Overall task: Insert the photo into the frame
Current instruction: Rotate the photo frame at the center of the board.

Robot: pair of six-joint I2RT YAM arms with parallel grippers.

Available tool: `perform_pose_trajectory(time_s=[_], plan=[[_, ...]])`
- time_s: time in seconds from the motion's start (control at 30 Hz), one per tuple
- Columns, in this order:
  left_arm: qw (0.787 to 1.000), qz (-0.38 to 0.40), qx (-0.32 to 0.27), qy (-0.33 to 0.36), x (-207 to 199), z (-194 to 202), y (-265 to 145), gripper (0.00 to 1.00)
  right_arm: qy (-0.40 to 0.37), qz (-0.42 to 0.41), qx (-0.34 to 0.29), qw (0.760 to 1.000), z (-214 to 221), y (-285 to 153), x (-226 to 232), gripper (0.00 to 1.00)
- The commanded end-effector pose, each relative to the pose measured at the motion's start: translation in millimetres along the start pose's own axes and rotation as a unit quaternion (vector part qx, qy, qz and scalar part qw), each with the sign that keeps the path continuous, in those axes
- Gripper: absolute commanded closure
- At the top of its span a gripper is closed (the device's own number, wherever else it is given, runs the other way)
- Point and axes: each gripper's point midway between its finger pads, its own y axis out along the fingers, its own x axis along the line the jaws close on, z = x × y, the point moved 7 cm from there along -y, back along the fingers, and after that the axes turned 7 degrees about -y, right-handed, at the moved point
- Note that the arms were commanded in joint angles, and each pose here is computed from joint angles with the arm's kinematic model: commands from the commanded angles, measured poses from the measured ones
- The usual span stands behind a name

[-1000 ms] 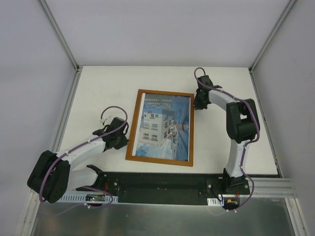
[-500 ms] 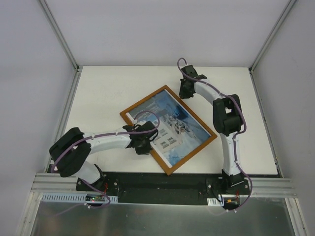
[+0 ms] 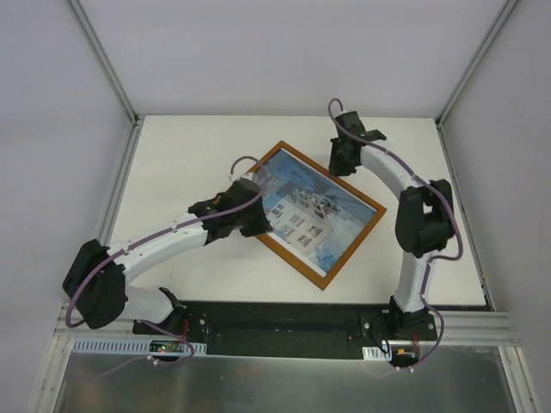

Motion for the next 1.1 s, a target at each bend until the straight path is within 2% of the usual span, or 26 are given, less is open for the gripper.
perform_pose_trajectory(time_s=[0.0,0.13,0.23,0.3,0.4,0.67,1.07], plan=[[0.996,0.004,-0.071,-0.047,25.2,-59.1,-22.8,1.0,0.028,0.022,-0.091,0.995,4.0,-81.5,-18.7,0.8],[0.988,-0.023,-0.115,-0.098,43.4,-131.0,-16.8,1.0,0.063,0.032,-0.101,0.992,52.2,-95.5,-37.3,0.83],[0.983,-0.036,-0.13,-0.127,56.3,-175.7,-6.4,1.0,0.078,0.042,-0.09,0.992,93.9,-96.8,-51.3,0.94],[0.978,-0.046,-0.131,-0.153,70.9,-198.3,2.1,1.0,0.085,0.048,-0.083,0.992,119.3,-96.3,-59.0,0.99],[0.975,-0.048,-0.114,-0.185,91.5,-222.9,18.4,1.0,0.101,0.049,-0.083,0.99,147.3,-99.3,-66.1,0.99],[0.979,-0.055,-0.069,-0.185,114.1,-241.6,62.6,1.0,0.133,0.076,-0.06,0.986,198.5,-80.1,-82.0,0.99],[0.975,-0.078,-0.022,-0.208,135.4,-227.6,99.6,1.0,0.153,0.073,-0.018,0.985,208.2,-38.5,-78.8,0.99]])
